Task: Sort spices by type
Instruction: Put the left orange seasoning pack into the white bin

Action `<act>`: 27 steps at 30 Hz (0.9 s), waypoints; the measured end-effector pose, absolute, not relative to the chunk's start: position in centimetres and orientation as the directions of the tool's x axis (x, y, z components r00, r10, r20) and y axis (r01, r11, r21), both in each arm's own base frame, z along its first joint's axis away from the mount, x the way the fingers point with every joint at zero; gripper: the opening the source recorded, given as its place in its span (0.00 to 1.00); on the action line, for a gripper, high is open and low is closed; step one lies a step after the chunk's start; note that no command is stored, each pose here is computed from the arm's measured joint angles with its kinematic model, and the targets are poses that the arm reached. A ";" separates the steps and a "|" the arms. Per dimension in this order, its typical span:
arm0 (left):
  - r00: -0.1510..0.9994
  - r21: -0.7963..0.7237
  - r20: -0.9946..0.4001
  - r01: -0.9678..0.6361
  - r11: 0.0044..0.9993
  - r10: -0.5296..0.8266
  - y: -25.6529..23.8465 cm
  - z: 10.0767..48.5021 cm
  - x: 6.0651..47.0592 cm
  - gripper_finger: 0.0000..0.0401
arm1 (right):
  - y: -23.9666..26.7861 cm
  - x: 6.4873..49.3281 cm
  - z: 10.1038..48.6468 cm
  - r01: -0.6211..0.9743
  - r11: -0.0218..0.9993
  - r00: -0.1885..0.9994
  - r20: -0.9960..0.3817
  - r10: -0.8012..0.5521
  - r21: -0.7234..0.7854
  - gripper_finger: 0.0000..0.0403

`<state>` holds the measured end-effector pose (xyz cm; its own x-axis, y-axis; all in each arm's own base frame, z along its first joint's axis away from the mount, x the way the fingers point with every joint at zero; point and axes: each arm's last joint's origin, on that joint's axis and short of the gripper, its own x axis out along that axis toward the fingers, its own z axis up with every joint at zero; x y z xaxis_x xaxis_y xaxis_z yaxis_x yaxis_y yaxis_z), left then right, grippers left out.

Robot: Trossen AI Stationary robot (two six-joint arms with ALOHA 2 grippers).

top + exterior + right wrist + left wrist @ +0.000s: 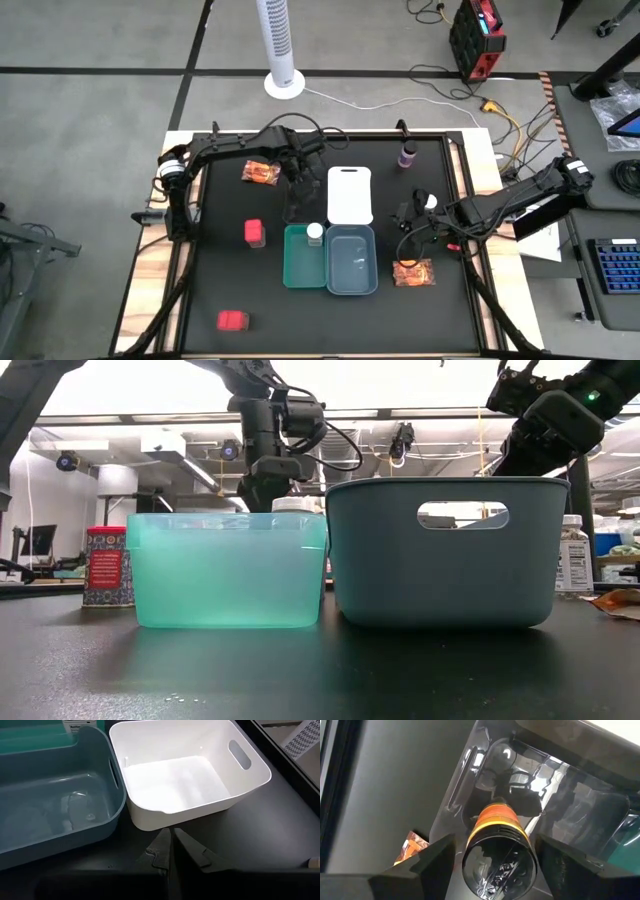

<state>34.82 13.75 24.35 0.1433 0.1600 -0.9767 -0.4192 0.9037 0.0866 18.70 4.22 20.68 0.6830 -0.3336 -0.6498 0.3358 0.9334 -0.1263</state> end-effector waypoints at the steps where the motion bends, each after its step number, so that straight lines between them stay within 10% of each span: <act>1: 0.144 0.087 -0.977 -0.418 0.904 0.160 13.8 24.4 34.8 0.64 | 4.2 18.7 20.7 0.336 0.933 0.683 -0.650 -0.334 -0.126 0.03; 27: 0.171 0.205 -0.944 -0.372 0.905 0.284 12.1 29.7 35.1 0.63 | 4.2 18.7 20.7 0.339 0.933 0.685 -0.647 -0.335 -0.125 0.03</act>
<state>35.14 12.08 29.66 0.1705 0.2841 -0.9435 -0.3718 0.9053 0.2054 18.72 4.22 20.71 0.6850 -0.3354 -0.6468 0.3387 0.9326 -0.1249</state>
